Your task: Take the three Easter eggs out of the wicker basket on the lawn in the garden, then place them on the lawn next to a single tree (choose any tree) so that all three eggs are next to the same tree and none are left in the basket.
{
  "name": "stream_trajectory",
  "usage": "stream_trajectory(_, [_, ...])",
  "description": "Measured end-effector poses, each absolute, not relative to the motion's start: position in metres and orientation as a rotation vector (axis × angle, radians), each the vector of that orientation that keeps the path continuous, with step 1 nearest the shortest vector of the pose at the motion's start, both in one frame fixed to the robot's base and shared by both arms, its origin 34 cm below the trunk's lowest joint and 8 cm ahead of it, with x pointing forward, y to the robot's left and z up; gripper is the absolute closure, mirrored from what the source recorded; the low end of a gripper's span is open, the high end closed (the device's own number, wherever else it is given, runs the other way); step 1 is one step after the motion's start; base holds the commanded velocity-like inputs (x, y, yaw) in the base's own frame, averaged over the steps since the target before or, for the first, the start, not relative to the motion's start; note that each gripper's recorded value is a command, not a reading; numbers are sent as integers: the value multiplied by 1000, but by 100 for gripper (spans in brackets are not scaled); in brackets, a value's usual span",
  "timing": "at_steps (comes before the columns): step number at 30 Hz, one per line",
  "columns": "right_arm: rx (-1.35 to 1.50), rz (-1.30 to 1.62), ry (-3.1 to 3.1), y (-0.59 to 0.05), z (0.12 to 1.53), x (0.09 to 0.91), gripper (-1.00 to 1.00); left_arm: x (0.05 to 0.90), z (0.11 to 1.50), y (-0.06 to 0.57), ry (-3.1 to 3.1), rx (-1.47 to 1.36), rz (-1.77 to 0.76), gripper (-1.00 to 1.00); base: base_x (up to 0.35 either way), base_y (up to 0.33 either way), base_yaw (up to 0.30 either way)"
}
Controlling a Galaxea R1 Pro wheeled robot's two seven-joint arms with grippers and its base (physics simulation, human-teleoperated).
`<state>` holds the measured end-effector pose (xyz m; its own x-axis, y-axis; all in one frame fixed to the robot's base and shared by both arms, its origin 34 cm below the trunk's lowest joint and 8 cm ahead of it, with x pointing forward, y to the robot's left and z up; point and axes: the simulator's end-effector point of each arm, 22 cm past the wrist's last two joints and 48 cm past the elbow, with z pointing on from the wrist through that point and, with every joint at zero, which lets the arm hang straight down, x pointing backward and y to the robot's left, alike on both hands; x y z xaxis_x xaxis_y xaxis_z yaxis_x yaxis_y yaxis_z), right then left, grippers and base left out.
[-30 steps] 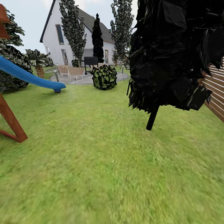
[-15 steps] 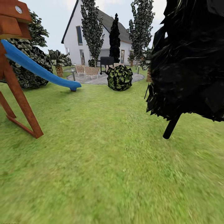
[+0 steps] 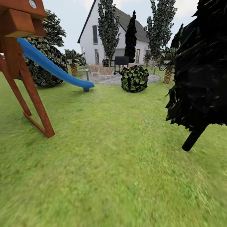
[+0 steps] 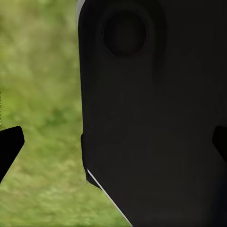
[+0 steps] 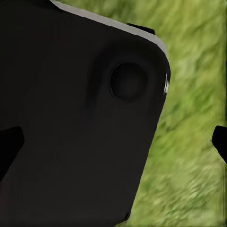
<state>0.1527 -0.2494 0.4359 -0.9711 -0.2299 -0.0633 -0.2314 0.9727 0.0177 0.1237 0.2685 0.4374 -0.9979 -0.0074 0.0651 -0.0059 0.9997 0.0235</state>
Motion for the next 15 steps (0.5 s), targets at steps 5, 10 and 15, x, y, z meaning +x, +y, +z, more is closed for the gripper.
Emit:
stream_trajectory(5, [-365,17,3064,-261,436,151,-100,123,437,269,-3075,10,-36,-100,322,0,23])
stream_trajectory(10, [-366,15,3064,-262,436,151,-100,123,437,268,-3075,10,-35,-100,322,0,1])
stream_trajectory(15, [-364,16,3064,-261,436,151,-100,123,437,268,-3075,10,-36,-100,322,0,0])
